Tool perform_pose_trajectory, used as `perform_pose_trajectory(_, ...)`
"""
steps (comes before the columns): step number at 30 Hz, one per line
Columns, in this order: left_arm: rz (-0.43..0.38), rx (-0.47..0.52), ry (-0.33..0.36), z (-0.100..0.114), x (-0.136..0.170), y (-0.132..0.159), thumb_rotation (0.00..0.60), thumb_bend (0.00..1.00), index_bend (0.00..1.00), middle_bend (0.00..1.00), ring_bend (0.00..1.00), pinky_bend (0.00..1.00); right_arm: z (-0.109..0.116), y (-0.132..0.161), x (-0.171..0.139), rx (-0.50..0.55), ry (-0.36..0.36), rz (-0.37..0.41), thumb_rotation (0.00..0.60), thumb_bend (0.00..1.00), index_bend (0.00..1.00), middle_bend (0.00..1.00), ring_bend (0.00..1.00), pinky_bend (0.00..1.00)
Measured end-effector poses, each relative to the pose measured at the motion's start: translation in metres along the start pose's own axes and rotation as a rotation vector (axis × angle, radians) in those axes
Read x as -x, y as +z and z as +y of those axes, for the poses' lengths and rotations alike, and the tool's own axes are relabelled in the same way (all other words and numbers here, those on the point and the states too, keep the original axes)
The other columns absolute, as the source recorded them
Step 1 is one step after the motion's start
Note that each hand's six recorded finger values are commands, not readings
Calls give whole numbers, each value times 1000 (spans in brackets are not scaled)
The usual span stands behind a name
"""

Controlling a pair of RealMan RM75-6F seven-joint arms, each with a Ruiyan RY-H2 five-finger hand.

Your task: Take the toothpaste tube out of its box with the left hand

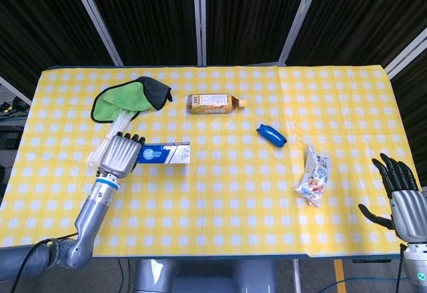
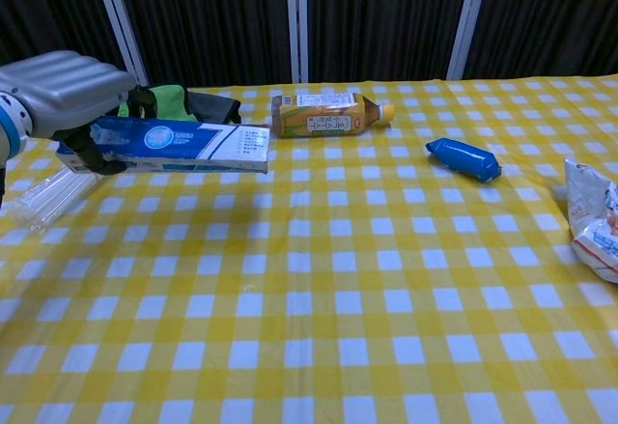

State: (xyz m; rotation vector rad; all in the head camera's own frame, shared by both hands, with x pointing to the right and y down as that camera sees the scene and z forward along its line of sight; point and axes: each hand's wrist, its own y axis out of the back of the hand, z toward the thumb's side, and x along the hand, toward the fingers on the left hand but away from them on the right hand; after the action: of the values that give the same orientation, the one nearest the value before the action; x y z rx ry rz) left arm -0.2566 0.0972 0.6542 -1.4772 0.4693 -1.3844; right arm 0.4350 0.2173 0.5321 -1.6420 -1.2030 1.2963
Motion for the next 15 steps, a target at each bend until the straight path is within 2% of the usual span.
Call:
perform_pose_trajectory(9, -34, -225, 79, 53, 3, -39, 600, 454, 590, 404, 424, 401, -1, 4, -1, 1, 1, 11, 600, 90, 75, 0, 0, 0)
perform_pose_trajectory(15, -69, -419, 178, 88, 7, -48, 600, 454, 587, 396, 424, 398, -4, 5, -2, 5, 12, 12, 600, 90, 78, 0, 0, 0)
